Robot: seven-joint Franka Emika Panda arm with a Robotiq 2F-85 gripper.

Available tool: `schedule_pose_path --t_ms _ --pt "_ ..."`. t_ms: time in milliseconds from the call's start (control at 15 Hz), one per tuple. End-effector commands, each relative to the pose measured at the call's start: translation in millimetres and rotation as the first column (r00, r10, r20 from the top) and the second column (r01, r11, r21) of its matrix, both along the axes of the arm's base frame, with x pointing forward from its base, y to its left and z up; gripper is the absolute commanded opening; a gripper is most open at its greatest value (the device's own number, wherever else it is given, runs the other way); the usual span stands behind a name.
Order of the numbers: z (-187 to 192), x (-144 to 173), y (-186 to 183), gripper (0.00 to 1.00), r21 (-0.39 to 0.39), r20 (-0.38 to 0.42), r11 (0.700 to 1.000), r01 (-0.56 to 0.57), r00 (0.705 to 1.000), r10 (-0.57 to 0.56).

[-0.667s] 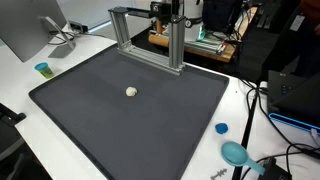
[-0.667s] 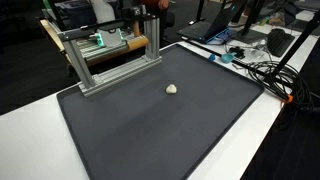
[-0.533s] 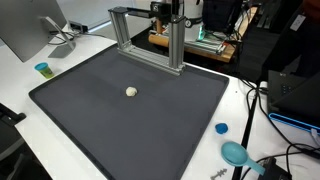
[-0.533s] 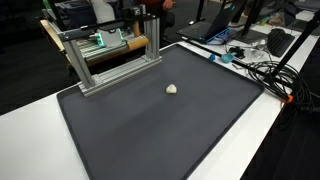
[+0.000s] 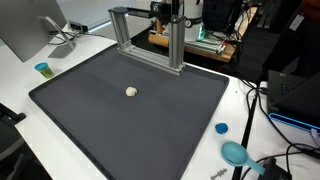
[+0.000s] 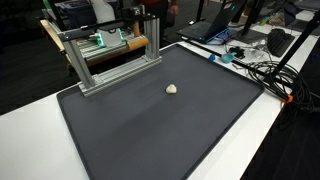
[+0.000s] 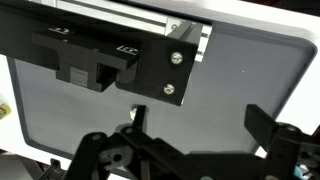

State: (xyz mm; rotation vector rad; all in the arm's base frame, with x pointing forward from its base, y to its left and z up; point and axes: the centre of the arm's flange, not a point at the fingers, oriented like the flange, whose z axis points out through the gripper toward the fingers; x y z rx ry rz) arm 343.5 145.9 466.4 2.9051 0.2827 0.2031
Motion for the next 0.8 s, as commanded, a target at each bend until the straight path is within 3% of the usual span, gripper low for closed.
schedule_pose_path --t_ms 0,333,533,600,733 --pt "18 -7 -16 1.0 0.005 0.053 1.0 0.018 0.998 -0.018" --pt "43 -24 -67 1.0 0.109 0.089 0.992 -0.059 0.995 0.049" --pt "22 -21 -98 1.0 0.212 0.078 0.977 0.011 0.997 -0.028" --pt "37 -13 -80 1.0 0.146 0.07 0.989 0.002 0.997 -0.012" --pt "33 -13 -87 1.0 0.154 0.064 0.988 0.011 0.998 -0.021"
